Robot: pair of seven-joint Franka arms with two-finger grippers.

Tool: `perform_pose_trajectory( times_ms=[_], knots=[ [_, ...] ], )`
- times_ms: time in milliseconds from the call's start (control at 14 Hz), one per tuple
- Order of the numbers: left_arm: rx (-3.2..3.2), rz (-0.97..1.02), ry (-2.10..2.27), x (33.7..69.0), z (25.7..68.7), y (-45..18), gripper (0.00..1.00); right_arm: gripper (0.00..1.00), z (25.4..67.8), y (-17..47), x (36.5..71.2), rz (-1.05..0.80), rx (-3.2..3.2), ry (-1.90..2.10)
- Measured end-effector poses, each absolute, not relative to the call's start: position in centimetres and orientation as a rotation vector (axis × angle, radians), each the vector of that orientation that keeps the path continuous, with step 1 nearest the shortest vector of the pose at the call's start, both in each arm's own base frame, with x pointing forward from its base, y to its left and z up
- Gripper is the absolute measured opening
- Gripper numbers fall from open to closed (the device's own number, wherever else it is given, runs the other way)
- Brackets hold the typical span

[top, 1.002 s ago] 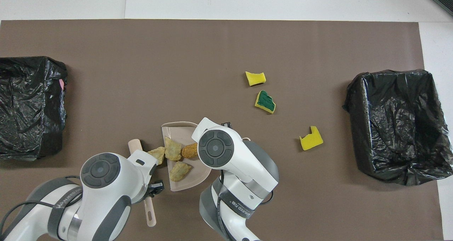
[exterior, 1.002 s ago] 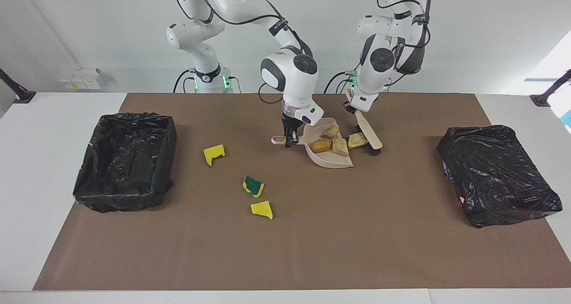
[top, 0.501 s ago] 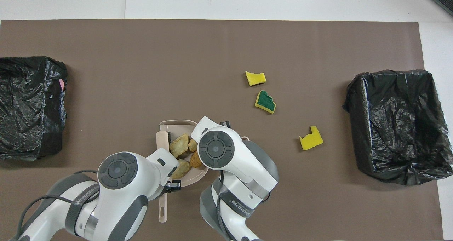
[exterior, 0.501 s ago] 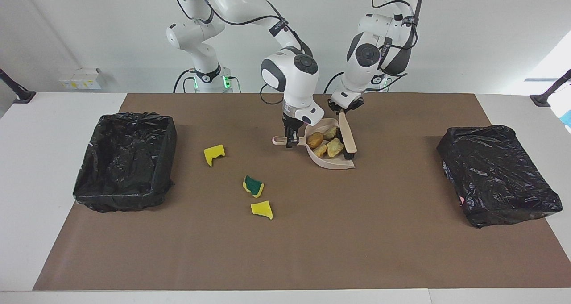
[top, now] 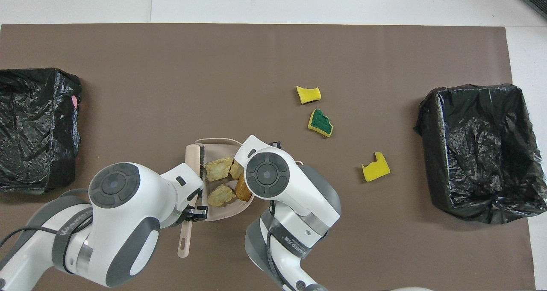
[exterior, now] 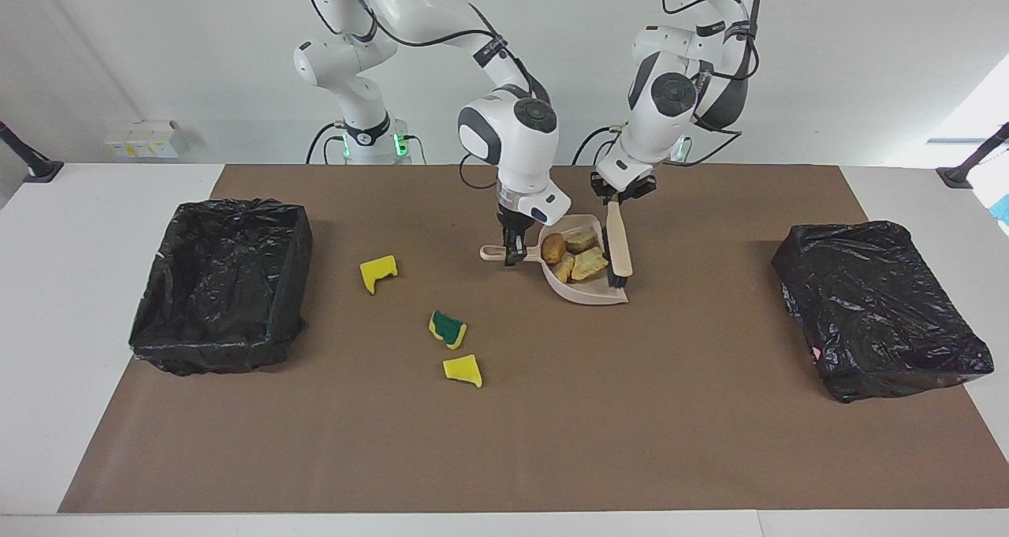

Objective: Sweep and dump trash in bin
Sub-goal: 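Sweep the crumbs into the dustpan with the left gripper's brush, then carry the loaded dustpan with the right gripper to the nearby bin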

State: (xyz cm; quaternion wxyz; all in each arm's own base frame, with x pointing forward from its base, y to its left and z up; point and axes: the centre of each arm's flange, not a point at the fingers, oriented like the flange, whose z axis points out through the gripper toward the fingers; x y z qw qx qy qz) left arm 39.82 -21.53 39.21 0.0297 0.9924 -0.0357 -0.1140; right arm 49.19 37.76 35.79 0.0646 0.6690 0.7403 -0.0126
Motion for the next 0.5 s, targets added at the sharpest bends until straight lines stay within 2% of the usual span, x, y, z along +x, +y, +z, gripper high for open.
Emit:
perform_pose_trajectory(
  times_ms=[215,501],
  knots=[
    [3.054,-0.371,-0.048,41.8,41.2,-18.8,0.26,0.31,39.5,34.7,50.2,-0.063,2.073,2.178],
    [3.068,-0.279,-0.187,44.3,47.6,-18.3,0.26,0.31,44.4,28.1,52.0,-0.106,2.102,2.147]
  ],
)
